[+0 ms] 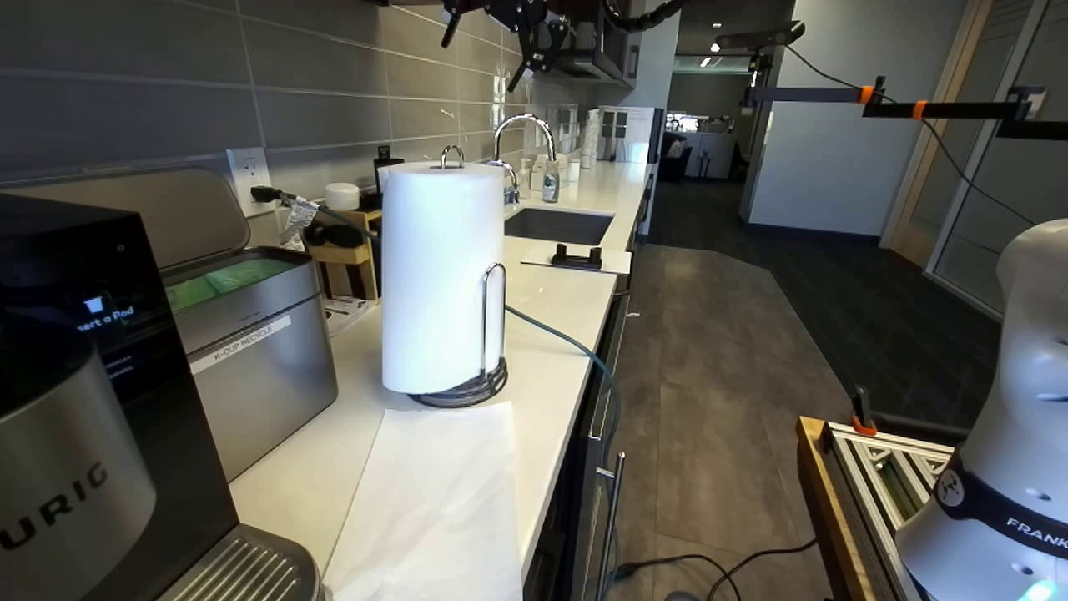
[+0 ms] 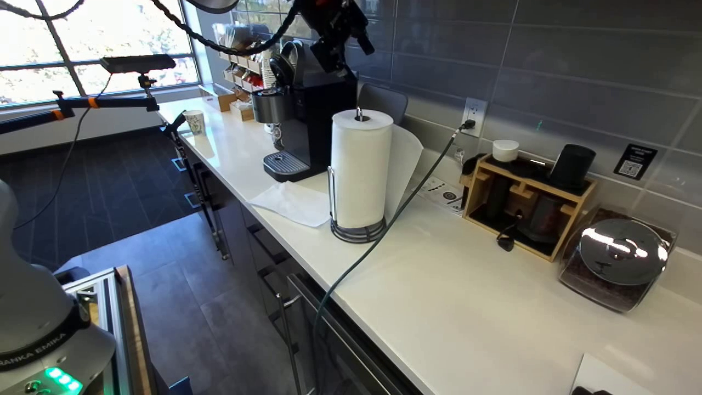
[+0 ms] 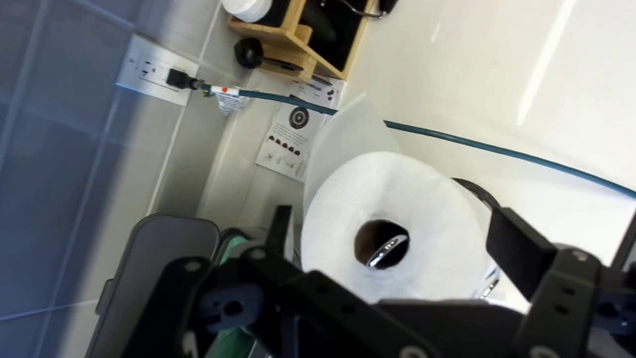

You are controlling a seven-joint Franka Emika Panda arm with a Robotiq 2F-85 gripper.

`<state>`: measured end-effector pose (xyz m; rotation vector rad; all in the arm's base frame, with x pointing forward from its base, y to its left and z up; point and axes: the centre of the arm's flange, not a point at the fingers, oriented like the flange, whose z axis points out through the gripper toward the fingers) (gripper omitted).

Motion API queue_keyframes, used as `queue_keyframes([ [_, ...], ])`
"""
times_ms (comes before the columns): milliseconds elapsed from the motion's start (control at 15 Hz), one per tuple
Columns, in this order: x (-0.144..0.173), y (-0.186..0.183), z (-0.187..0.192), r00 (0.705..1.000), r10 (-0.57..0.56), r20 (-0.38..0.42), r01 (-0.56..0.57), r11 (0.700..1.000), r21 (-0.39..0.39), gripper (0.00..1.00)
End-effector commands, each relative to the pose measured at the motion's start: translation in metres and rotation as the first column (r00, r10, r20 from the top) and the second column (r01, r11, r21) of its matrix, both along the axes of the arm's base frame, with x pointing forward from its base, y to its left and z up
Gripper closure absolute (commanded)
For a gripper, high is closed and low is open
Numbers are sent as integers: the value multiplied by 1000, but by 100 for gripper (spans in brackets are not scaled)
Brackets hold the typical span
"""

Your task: Move the paper towel to the left, then move the roll and holder to the right

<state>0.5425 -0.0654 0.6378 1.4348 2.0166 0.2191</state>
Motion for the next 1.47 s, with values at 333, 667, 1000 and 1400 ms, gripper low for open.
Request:
queue_keyframes([
  [333,3,25,21,943,-149,-297,206,963,174,0],
  [667,-5,25,17,952,-133,-277,180,971,154,0],
  [1000,15,68,8,883,-344,-319,426,873,238,0],
  [1400,54,67,-19,734,-601,-316,675,697,241,0],
])
